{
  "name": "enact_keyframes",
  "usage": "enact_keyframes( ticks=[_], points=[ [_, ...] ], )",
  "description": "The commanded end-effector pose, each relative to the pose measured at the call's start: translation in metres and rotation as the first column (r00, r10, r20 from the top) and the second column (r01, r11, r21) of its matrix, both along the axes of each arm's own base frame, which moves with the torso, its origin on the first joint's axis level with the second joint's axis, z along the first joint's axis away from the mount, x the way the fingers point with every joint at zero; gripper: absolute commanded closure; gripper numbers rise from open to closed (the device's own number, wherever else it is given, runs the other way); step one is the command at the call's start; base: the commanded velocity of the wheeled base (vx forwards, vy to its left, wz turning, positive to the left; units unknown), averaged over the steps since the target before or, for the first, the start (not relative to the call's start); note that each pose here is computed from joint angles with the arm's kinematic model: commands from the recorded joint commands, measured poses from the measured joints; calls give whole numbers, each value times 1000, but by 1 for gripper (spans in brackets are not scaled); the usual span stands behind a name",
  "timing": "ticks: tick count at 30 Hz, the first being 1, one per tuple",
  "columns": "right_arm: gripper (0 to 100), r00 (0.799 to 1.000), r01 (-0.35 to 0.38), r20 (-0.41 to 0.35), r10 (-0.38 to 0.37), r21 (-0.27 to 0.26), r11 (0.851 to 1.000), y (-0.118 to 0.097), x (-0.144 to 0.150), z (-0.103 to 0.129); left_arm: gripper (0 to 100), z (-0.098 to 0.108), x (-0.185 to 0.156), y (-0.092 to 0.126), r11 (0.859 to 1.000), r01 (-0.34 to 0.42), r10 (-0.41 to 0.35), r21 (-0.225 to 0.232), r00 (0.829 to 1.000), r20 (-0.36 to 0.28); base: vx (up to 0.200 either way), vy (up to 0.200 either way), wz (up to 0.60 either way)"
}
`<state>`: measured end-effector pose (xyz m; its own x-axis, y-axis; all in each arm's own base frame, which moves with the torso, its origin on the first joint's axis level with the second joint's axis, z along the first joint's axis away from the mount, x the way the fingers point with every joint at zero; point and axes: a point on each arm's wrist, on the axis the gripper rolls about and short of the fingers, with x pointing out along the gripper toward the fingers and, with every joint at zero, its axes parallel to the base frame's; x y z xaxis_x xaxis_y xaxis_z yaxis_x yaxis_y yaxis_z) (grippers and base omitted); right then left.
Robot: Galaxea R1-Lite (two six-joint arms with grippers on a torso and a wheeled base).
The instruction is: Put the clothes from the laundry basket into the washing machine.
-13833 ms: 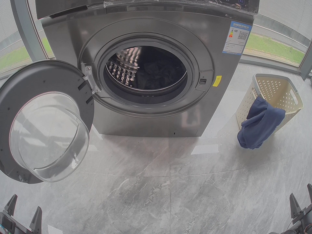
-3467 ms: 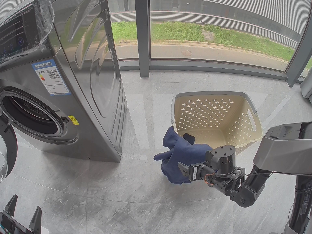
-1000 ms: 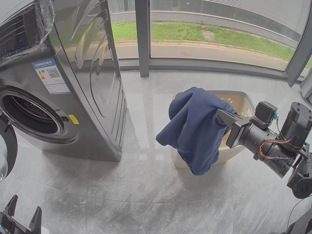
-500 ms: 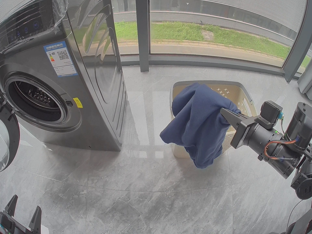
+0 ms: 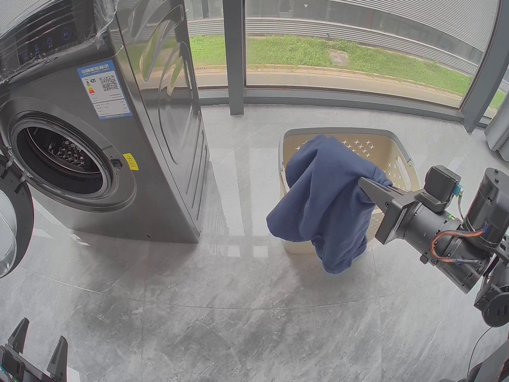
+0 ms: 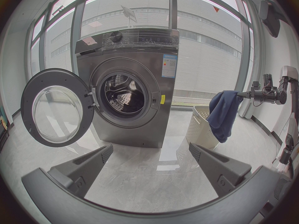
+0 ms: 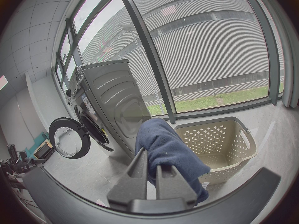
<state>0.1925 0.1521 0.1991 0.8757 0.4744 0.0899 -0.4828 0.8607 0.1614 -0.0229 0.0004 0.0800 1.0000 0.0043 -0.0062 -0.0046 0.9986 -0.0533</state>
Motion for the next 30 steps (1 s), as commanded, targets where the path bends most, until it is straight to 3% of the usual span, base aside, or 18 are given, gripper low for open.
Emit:
enact_keyframes(
  ticks=[1, 30],
  points=[
    [100, 1000, -1, 1, 1, 1, 1000, 0, 0, 0, 0, -5, 0, 0, 1000, 0, 0, 0, 1000, 0, 0, 200, 0],
    [100, 1000, -9, 13, 9, 14, 1000, 3, -1, 3, 0, -5, 0, 0, 1000, 0, 0, 0, 1000, 0, 0, 193, 0]
  ],
)
